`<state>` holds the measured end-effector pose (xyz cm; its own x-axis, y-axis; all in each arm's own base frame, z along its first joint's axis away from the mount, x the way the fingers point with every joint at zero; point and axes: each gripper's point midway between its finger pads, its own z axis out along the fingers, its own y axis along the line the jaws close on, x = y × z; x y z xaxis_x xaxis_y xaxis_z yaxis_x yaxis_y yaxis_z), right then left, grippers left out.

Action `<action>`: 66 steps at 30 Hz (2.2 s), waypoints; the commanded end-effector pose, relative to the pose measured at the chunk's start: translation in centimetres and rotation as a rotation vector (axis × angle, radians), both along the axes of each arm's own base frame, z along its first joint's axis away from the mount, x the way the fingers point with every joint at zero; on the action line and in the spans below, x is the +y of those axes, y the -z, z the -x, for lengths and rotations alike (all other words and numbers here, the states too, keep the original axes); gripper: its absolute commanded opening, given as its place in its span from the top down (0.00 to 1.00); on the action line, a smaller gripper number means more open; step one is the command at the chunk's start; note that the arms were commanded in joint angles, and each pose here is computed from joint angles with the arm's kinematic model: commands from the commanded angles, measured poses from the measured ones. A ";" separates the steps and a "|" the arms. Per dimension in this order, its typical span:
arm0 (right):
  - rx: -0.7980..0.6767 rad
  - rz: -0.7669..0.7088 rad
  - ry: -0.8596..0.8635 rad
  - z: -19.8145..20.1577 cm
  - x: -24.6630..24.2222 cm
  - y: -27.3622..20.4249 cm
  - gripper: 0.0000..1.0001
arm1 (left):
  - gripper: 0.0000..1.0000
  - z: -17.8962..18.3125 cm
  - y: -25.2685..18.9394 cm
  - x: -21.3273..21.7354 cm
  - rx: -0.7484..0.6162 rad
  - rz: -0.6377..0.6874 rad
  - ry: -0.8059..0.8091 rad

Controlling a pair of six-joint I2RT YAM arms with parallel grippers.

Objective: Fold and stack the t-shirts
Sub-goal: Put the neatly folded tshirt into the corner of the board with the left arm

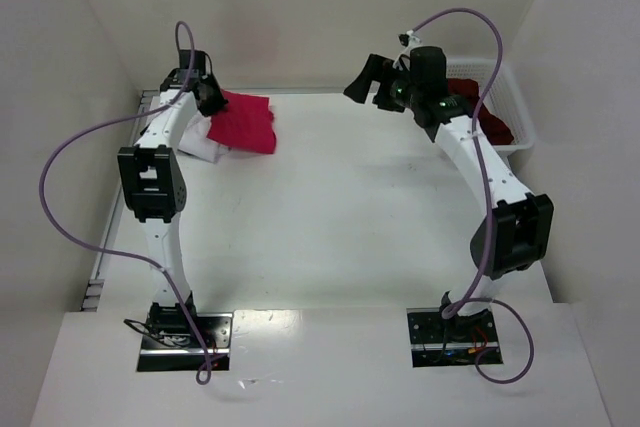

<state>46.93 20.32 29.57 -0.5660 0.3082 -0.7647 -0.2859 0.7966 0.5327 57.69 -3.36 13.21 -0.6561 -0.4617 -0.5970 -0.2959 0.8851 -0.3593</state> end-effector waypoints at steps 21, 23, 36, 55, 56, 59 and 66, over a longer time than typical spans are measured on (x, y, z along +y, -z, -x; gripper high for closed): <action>0.194 0.035 0.021 6.0 -1.4 7.6 0.00 | 1.00 -2.3 -11.1 12.8 -0.164 -0.078 -0.064; 0.189 0.046 0.025 5.9 -1.5 7.7 0.00 | 1.00 -2.1 -10.8 13.0 -0.150 -0.089 -0.066; 0.200 0.062 0.029 5.9 -1.7 8.5 0.00 | 0.05 0.2 -6.1 15.8 0.037 -0.110 -0.218; 0.021 -0.065 0.264 5.6 -8.2 3.2 0.00 | 0.01 11.5 -25.7 12.0 -0.284 -0.111 -0.037; -0.026 -0.090 0.266 5.9 -8.4 2.3 0.00 | 0.01 13.9 -28.5 11.0 -0.352 -0.120 -0.026; -0.107 -0.115 0.305 6.4 -9.5 0.8 0.00 | 0.01 17.0 -28.0 8.4 -0.420 -0.079 0.054; -0.172 -0.062 0.172 8.3 -8.3 -1.4 0.00 | 0.01 20.9 -18.8 3.5 -0.391 0.105 0.173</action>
